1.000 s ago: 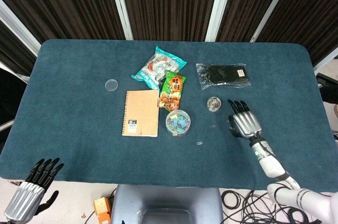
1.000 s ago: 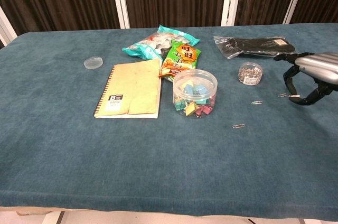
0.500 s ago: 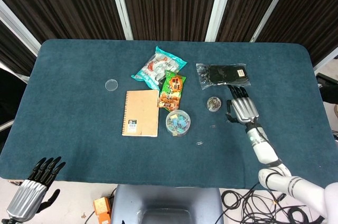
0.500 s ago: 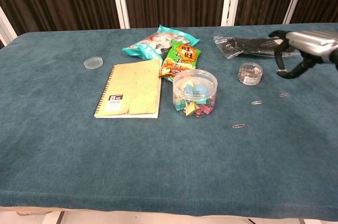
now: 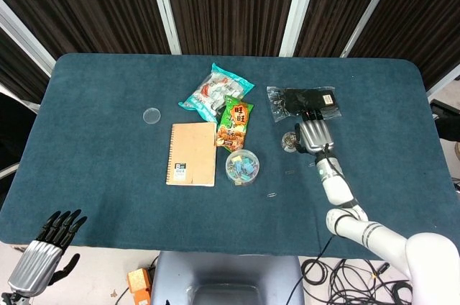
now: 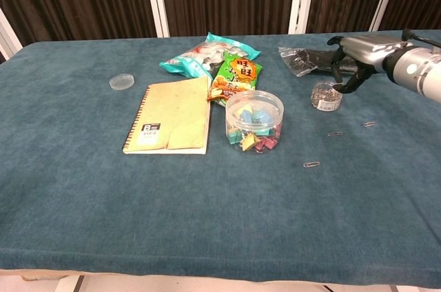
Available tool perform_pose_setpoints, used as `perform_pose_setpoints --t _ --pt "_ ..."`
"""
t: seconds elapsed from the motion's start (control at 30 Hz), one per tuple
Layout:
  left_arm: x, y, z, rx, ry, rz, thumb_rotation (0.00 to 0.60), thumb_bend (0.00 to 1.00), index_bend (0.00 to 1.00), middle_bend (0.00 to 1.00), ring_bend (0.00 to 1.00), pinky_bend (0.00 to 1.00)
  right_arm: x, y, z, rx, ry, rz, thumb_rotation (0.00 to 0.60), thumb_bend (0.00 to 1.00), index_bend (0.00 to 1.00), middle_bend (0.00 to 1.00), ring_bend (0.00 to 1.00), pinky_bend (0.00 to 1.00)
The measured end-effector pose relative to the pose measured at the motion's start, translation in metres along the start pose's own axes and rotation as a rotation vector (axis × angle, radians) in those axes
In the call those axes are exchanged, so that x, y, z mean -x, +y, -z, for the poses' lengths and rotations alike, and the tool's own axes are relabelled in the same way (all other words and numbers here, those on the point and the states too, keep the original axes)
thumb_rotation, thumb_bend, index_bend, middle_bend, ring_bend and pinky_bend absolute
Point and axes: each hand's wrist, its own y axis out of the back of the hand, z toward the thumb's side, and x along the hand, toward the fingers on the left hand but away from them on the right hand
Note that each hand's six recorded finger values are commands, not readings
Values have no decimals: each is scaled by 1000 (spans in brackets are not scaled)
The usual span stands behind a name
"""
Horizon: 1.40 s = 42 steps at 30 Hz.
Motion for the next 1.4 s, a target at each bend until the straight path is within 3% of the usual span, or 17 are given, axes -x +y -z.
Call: perform_pose_setpoints --t 0.2,1.4 --pt "0 0 4 4 8 5 600 385 0 0 0 0 4 -3 -2 -14 -18 -12 600 310 444 0 0 0" --pt "2 4 5 22 4 -8 600 376 0 0 0 0 3 8 6 -33 -44 -27 600 262 338 0 0 0"
